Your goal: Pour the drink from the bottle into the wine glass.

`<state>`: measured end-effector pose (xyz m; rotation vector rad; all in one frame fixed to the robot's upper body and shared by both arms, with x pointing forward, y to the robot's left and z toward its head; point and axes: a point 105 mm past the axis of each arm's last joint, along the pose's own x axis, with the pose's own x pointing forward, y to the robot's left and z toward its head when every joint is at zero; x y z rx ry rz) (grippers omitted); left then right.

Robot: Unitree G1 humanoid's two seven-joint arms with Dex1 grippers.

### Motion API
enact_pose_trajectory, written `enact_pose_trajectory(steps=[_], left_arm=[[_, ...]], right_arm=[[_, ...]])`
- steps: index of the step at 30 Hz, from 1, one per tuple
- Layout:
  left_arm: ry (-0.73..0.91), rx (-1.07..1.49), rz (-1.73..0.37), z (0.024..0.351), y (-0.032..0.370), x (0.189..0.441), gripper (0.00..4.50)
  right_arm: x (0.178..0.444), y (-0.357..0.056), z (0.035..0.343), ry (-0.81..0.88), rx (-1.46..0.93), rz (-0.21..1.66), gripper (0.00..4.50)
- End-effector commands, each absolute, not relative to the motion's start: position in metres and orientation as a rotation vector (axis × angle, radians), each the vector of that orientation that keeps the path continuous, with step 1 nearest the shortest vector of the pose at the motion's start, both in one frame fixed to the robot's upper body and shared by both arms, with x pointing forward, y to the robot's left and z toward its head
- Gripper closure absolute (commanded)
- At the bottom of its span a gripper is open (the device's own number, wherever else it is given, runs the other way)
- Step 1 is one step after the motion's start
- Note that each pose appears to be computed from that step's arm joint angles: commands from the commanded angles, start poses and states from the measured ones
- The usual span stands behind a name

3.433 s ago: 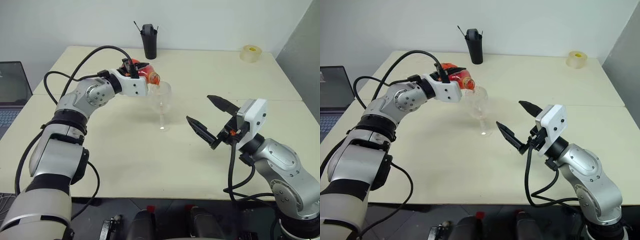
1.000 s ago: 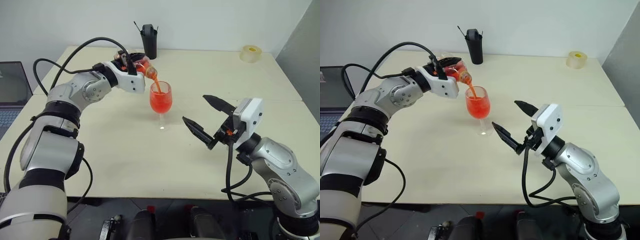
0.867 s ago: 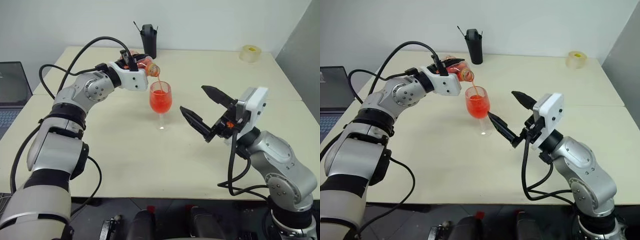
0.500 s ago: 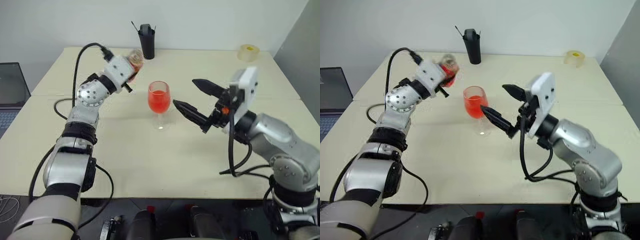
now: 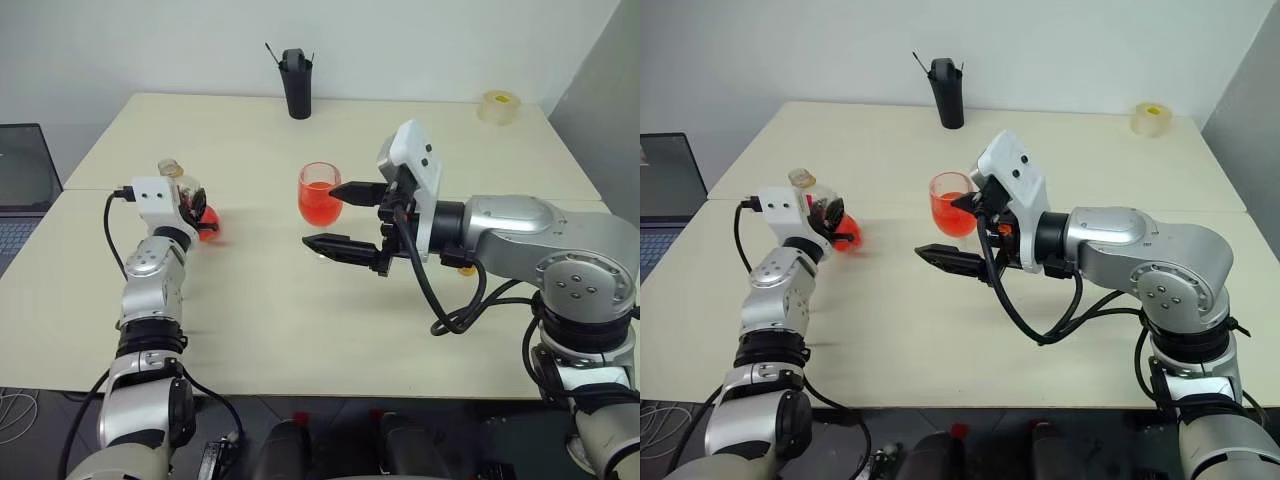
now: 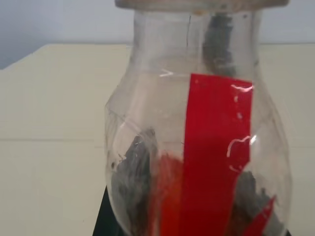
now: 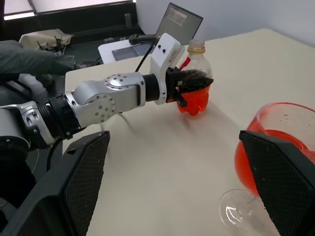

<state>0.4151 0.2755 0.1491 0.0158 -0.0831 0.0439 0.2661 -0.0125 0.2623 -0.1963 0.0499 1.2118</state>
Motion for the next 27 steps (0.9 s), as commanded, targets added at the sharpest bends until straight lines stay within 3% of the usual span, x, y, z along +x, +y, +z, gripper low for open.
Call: enact_pose_trajectory(steps=[1, 12, 27], left_arm=[[-0.143, 0.018, 0.054, 0.162, 0.272, 0.414, 3.57], [-0.117, 0.019, 0.090, 0.148, 0.276, 0.408, 0.02], [-0.056, 0.073, -0.081, 0.157, 0.286, 0.367, 0.02]], right_arm=[[0.263, -0.014, 0.269, 0.020, -0.212, 1.217, 0.00], [0.262, -0.016, 0.267, 0.023, -0.225, 1.212, 0.00], [0.255, -0.015, 0.262, 0.012, -0.212, 1.282, 0.00]])
